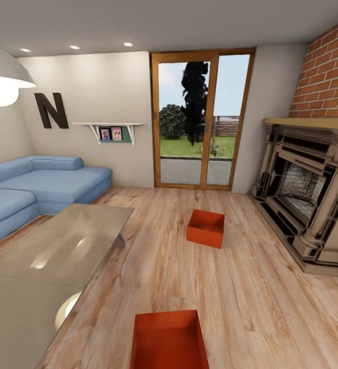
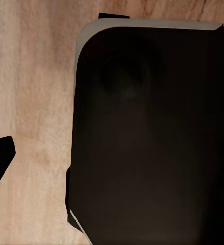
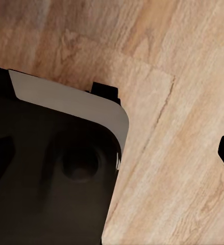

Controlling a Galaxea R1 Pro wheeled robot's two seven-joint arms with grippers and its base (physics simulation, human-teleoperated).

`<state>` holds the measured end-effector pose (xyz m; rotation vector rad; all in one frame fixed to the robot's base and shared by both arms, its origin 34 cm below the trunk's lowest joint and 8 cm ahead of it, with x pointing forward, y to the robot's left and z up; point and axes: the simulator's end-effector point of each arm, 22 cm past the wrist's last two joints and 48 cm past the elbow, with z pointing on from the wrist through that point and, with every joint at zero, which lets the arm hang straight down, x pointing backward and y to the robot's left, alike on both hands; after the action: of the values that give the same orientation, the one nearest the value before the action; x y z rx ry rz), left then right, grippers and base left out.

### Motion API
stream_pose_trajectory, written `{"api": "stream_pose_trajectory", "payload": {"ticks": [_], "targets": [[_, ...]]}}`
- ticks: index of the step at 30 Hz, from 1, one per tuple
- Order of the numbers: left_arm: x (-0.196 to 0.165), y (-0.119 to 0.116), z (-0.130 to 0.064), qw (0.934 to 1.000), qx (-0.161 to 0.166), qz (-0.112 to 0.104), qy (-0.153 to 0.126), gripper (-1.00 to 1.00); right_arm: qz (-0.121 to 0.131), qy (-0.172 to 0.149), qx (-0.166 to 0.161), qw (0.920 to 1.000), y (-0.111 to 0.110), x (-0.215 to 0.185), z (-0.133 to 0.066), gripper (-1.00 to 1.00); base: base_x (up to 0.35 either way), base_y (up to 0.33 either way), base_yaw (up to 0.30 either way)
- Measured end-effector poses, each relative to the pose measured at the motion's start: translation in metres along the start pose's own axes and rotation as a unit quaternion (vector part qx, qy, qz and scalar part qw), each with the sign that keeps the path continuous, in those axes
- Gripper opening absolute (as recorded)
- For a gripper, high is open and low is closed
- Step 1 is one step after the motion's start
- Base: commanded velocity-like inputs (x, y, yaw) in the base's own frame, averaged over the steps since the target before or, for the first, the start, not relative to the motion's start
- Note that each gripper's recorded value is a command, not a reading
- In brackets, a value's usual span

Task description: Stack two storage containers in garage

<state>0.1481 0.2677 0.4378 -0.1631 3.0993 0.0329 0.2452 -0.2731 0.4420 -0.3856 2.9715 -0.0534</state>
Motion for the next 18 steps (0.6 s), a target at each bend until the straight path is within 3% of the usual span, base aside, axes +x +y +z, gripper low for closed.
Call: {"api": "stream_pose_trajectory", "payload": {"ticks": [8, 18], "targets": [[0.0003, 0.0000, 0.0000, 1.0000, 0.000, 0.000, 0.001, 1.00, 0.000, 0.000, 0.000, 1.0000, 0.0003, -0.0001, 0.0000, 1.00, 0.000, -0.183, 0.000], [0.0002, 0.0000, 0.0000, 1.0000, 0.000, 0.000, 0.000, 1.00, 0.000, 0.000, -0.001, 1.0000, 0.0010, -0.0001, 0.0000, 1.00, 0.000, -0.015, 0.020]]}}
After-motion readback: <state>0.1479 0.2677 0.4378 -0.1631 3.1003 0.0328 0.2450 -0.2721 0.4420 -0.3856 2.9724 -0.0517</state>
